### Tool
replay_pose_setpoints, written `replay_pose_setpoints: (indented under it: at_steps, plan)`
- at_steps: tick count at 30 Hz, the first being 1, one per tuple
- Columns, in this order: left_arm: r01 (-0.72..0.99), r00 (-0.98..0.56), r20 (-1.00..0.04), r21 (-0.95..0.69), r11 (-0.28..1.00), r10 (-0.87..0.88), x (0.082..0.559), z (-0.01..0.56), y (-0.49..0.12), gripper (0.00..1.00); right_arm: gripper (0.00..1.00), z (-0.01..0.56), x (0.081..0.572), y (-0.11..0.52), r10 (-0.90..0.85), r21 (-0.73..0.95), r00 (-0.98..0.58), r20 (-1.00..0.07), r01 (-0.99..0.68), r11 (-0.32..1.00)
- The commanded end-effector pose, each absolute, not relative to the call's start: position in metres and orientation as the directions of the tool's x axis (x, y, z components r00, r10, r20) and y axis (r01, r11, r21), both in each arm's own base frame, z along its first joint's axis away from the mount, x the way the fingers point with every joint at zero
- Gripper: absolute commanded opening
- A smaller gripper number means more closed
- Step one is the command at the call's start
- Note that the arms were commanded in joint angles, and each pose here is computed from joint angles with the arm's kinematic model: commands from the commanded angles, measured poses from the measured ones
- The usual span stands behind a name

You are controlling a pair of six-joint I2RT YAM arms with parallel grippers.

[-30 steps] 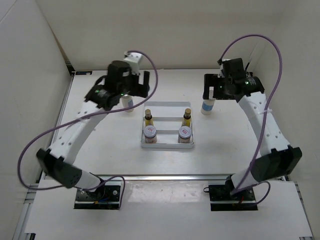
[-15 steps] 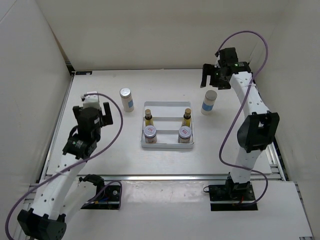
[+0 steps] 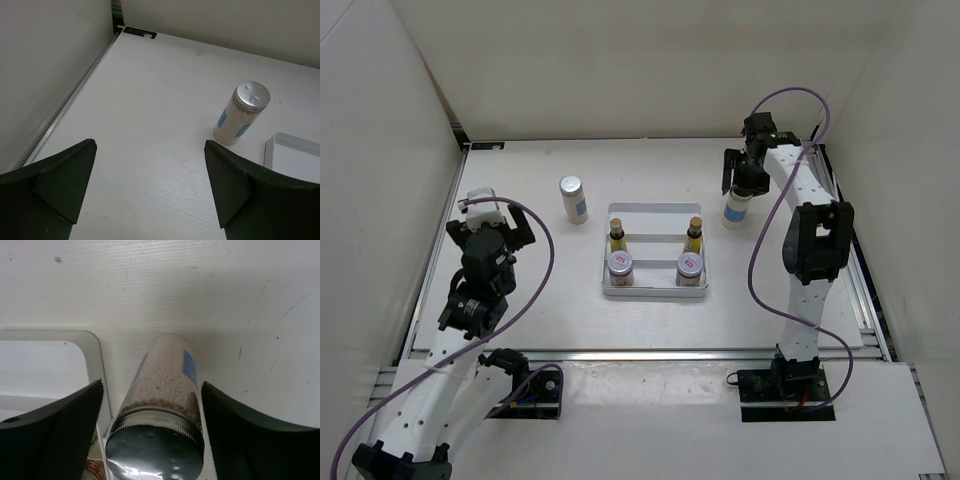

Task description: Organize the condiment bottles

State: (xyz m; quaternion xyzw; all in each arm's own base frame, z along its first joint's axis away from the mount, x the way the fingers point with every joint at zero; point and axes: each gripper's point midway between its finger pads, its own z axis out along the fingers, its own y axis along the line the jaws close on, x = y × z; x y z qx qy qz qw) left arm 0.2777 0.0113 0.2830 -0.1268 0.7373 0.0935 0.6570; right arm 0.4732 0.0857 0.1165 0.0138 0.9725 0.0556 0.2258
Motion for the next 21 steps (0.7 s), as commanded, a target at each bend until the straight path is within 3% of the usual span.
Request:
replay_pose_setpoints:
  at_steps: [1, 6, 7, 11, 16, 21]
  plan:
    - [-0.323, -0.082, -0.993, -0.049, 0.945, -0.080, 0.278, 0.285, 0.012, 1.00, 0.73, 0.124, 0.473, 0.081, 0.075, 0.108, -0.885, -0.459, 0.028, 0.994]
    - [-0.307, -0.101, -0.992, -0.039, 0.951, -0.073, 0.282, 0.281, 0.007, 1.00, 0.49, 0.131, 0.469, 0.078, 0.087, 0.084, -0.882, -0.464, 0.054, 0.995]
    - [-0.298, -0.101, -0.992, -0.039, 0.954, -0.073, 0.282, 0.281, 0.005, 1.00, 0.41, 0.142, 0.470, 0.082, 0.080, 0.079, -0.868, -0.490, 0.047, 0.996]
    - [-0.299, -0.120, -0.991, -0.027, 0.954, -0.066, 0.285, 0.276, 0.004, 1.00, 0.25, 0.191, 0.471, 0.092, 0.061, 0.070, -0.808, -0.585, 0.025, 0.997]
    - [-0.290, -0.142, -0.988, -0.013, 0.957, -0.057, 0.288, 0.270, 0.000, 1.00, 0.21, 0.243, 0.461, 0.124, 0.025, 0.127, -0.744, -0.667, -0.081, 0.989]
    - [-0.282, -0.163, -0.985, -0.002, 0.959, -0.050, 0.292, 0.265, -0.003, 1.00, 0.18, 0.259, 0.448, 0.164, -0.051, 0.120, -0.712, -0.700, -0.188, 0.975]
